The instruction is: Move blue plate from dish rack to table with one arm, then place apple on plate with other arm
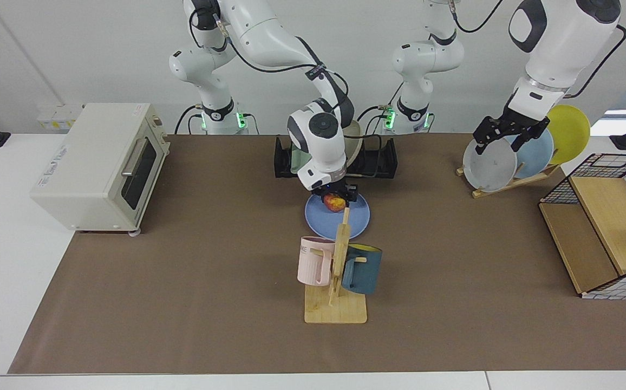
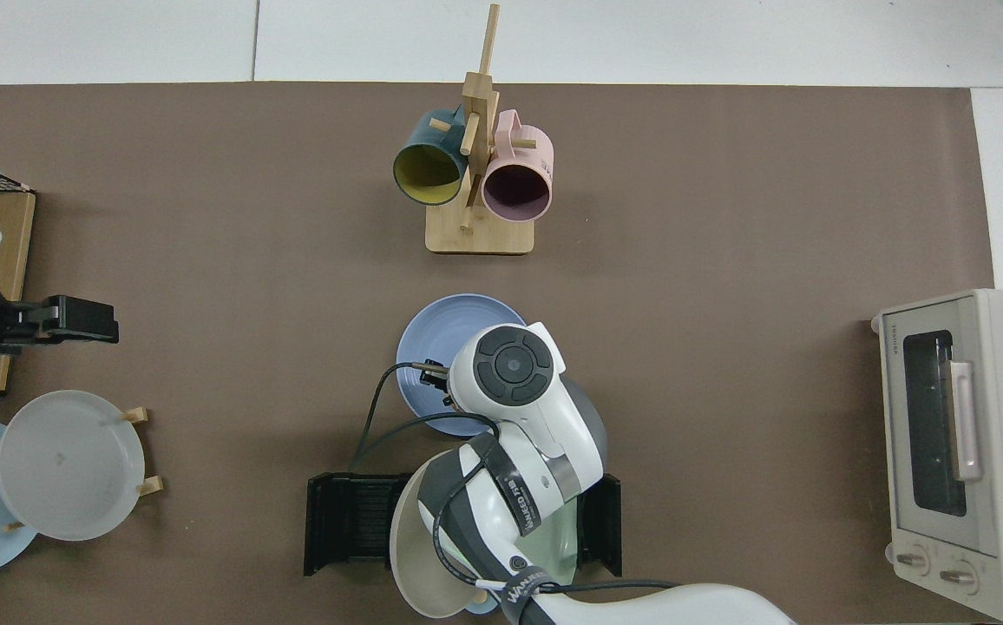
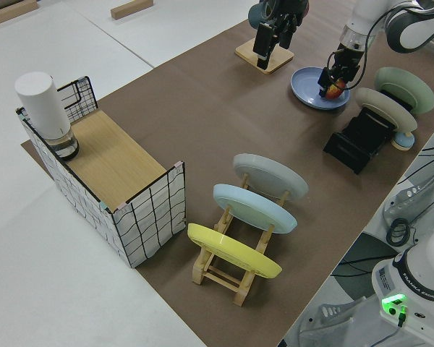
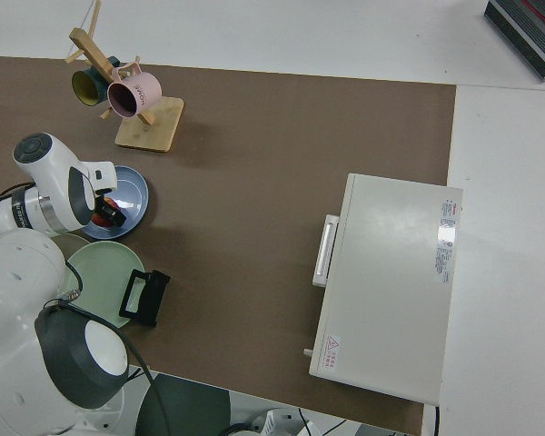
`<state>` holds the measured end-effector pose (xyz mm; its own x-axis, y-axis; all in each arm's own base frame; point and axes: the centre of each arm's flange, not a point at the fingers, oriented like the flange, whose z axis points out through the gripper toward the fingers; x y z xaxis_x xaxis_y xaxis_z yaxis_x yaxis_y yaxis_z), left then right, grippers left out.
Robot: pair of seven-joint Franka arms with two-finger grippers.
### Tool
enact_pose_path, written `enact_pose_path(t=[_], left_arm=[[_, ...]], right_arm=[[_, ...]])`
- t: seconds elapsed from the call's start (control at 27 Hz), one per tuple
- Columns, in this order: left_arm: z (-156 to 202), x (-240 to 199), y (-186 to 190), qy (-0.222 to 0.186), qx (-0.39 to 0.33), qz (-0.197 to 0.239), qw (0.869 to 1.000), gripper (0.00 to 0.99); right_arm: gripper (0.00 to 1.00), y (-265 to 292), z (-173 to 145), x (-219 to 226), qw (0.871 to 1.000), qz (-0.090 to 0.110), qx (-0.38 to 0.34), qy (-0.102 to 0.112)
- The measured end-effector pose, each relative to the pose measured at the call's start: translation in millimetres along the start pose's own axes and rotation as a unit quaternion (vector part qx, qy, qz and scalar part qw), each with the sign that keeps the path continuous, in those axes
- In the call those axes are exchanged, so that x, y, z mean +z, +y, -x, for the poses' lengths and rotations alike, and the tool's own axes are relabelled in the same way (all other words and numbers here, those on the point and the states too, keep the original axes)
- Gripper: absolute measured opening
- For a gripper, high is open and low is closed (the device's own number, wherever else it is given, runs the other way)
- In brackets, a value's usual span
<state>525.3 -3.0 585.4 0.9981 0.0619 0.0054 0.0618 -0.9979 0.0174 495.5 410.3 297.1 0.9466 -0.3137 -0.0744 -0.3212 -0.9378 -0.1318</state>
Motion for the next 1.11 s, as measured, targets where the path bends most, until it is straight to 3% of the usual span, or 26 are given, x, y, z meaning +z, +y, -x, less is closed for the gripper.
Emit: enact_pose_path(t=[0.04,0.07,0.15,0.59,0.93,1.11], left_arm=[[1.9,0.7,0.8,0.002,0.001,0.0,1.0,0.991],[3.8,1.2,1.2,0.003,0.001,-0.001,1.0,0.991],[5.9,1.1,1.0,0.006,0.001,-0.001,1.0,0.991],[6.5,-0.6,6.3,0.014,0.006,-0.001,1.0,0.991],[6.8,0.1,8.9,0.013,0.009,0.0,1.0,0.991],[6.7,0.1,7.7,0.013,0.007,0.0,1.0,0.991]], right_arm=[[0.87,-0.3,-0.4,-0.7,1.0,-0.001,0.001,0.0],[0.96,-0.9,-1.1,-2.1,1.0,-0.002,0.001,0.001],[1.0,-2.2,-2.4,-5.9,1.0,-0.004,0.001,0.002],[1.0,8.3,-37.8,-72.5,1.0,-0.023,0.011,0.012],[1.0,87.1,-117.3,-134.3,0.997,-0.034,-0.062,0.032],[1.0,144.1,-162.5,-158.0,0.991,-0.017,-0.121,0.058]])
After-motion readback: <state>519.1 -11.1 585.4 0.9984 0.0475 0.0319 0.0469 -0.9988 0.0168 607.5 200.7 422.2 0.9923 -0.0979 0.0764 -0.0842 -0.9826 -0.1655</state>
